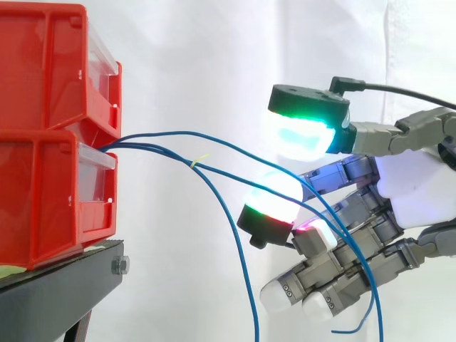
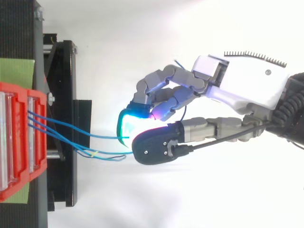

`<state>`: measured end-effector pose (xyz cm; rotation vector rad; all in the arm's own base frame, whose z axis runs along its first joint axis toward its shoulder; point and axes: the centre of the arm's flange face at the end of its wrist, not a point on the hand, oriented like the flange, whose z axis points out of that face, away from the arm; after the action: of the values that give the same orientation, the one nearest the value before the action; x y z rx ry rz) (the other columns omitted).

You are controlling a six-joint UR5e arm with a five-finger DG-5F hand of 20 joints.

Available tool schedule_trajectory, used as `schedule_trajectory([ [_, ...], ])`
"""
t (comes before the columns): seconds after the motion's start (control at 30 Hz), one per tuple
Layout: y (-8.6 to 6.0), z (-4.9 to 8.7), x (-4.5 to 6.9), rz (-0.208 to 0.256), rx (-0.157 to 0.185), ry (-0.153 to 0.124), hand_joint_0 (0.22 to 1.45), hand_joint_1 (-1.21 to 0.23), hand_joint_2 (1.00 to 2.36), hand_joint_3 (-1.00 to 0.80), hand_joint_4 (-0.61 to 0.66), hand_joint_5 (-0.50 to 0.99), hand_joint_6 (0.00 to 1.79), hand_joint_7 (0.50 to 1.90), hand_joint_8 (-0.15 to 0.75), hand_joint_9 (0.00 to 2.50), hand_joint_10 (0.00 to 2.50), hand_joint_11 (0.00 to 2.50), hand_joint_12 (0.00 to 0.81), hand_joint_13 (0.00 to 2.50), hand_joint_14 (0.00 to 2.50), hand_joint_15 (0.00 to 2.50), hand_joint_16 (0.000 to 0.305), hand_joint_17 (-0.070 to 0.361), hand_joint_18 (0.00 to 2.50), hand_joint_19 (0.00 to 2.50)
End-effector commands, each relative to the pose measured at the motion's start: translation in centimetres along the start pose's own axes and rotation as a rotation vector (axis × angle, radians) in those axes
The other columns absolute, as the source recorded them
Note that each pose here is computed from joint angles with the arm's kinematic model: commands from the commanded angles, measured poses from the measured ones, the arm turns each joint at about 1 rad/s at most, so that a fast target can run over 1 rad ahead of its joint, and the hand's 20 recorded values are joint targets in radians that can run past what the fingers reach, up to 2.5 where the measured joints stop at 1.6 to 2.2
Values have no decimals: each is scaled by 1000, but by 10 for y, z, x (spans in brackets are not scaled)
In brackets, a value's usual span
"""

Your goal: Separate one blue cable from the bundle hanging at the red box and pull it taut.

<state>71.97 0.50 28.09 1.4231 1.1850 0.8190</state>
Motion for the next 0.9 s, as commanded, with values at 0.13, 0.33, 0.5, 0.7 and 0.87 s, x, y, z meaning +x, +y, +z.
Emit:
schedule_trajectory([
  [0.13, 0, 0, 0, 0, -1, 0, 606, -602, 1012, -367, 5, -204, 902, 1016, 241, 1005, 23, 1173, 361, 546, 17, 389, 50, 113, 447, 461],
  [0.33, 0, 0, -1, -1, 1, -1, 599, -661, 1022, -201, -35, -196, 928, 1050, 227, 1061, 23, 1205, 354, 590, 16, 408, 50, 113, 470, 459],
  [0.5, 0, 0, 0, 0, -1, 0, 601, -688, 1027, -125, -71, -183, 932, 1094, 230, 1082, 23, 1212, 351, 598, 18, 414, 50, 112, 474, 462],
  [0.7, 0, 1, -1, 0, -1, -3, 603, -704, 1027, -79, -116, -177, 935, 1143, 227, 1089, 24, 1231, 350, 605, 16, 414, 50, 111, 477, 460],
  [0.87, 0, 0, -1, 0, -1, -4, 634, -711, 1025, -151, -125, -193, 946, 1100, 227, 1113, 24, 1238, 346, 647, 18, 455, 49, 111, 494, 467],
])
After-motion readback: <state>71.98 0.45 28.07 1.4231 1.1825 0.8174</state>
